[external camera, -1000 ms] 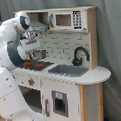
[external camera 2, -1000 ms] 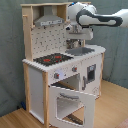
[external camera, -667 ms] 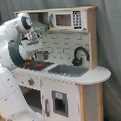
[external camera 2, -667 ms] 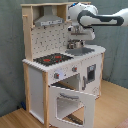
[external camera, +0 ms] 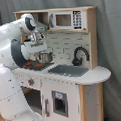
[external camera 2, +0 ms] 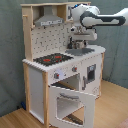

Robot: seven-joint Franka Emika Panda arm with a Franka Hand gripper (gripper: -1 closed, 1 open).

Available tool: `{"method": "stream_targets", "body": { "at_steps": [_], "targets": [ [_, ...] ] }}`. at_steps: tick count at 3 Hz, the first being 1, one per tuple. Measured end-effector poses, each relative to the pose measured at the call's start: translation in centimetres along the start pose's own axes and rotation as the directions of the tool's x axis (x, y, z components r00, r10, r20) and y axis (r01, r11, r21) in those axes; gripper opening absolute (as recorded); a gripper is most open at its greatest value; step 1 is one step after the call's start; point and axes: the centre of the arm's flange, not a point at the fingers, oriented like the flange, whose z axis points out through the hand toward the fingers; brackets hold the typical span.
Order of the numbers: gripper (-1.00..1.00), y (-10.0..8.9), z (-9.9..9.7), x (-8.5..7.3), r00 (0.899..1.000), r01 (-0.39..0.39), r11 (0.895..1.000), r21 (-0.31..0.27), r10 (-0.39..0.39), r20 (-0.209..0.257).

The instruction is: Play with the kitchen

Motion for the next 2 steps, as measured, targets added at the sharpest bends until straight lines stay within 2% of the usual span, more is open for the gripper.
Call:
{"method": "stream_targets", "body": {
  "at_steps": [2],
  "targets": [
    [-1.00, 3.9, 2.6, -1.9, 0.997, -0.079, 0.997, -0.009, 0.079, 0.006]
  ]
}}
